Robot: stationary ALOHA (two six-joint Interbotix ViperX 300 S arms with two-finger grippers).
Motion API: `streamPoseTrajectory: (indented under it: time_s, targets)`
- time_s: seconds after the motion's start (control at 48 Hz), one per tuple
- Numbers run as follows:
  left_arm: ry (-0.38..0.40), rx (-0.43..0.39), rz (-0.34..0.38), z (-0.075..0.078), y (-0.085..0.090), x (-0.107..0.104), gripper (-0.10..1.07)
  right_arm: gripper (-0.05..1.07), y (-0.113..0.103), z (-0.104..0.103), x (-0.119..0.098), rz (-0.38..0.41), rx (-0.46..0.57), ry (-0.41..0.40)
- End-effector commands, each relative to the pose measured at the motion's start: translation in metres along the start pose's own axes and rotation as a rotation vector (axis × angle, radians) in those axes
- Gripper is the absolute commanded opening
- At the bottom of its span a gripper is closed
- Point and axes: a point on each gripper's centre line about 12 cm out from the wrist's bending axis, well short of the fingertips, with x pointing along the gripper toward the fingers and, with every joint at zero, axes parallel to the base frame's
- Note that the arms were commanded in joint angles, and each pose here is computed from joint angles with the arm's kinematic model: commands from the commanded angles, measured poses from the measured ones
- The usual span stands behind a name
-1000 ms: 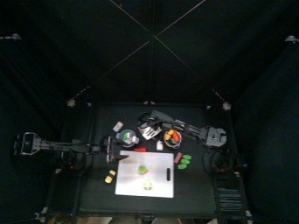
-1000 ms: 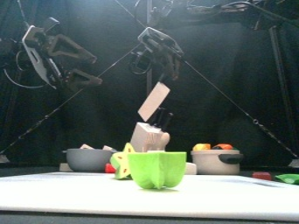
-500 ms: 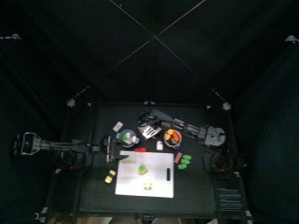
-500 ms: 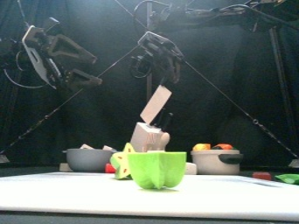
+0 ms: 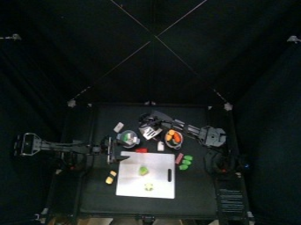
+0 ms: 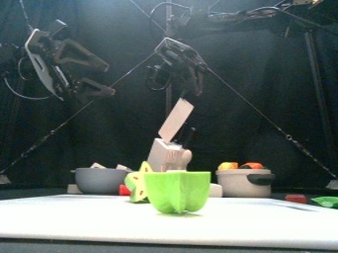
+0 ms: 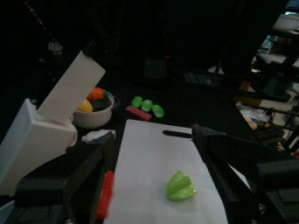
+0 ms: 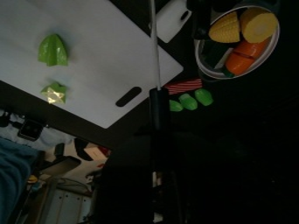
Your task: Place cleaver back into holder
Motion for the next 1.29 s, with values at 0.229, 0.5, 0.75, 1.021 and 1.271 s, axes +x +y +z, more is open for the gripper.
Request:
streamPoseTrajectory:
  time_s: [0.229,0.5,0.75,1.021,1.271]
  targets:
    - [-0.017,0.001,0.001,0.0051,0.0003,0.0021,1.02,0.40,-0.0035,-0.0059,-0.0056,0.005,-0.003,-0.003]
    - [-0.016,0.000,0.003,0.0047,0.0009,0.0018,1.02,0.40,-0.0036,-0.0075,-0.0087,0.010,0.000,-0.009]
    - [-0.016,0.001,0.002,0.0046,0.0008,0.0018,1.02,0.40,-0.0011,-0.0093,-0.0101,0.028,-0.008,-0.004]
    - [-0.017,0.001,0.001,0.0050,0.0003,0.0017,1.02,0.40,-0.0017,-0.0082,-0.0090,0.025,-0.007,-0.001]
    - [-0.015,0.001,0.001,0.0046,0.0004,0.0018,1.02,0.40,-0.0012,-0.0075,-0.0082,0.026,-0.007,0.001]
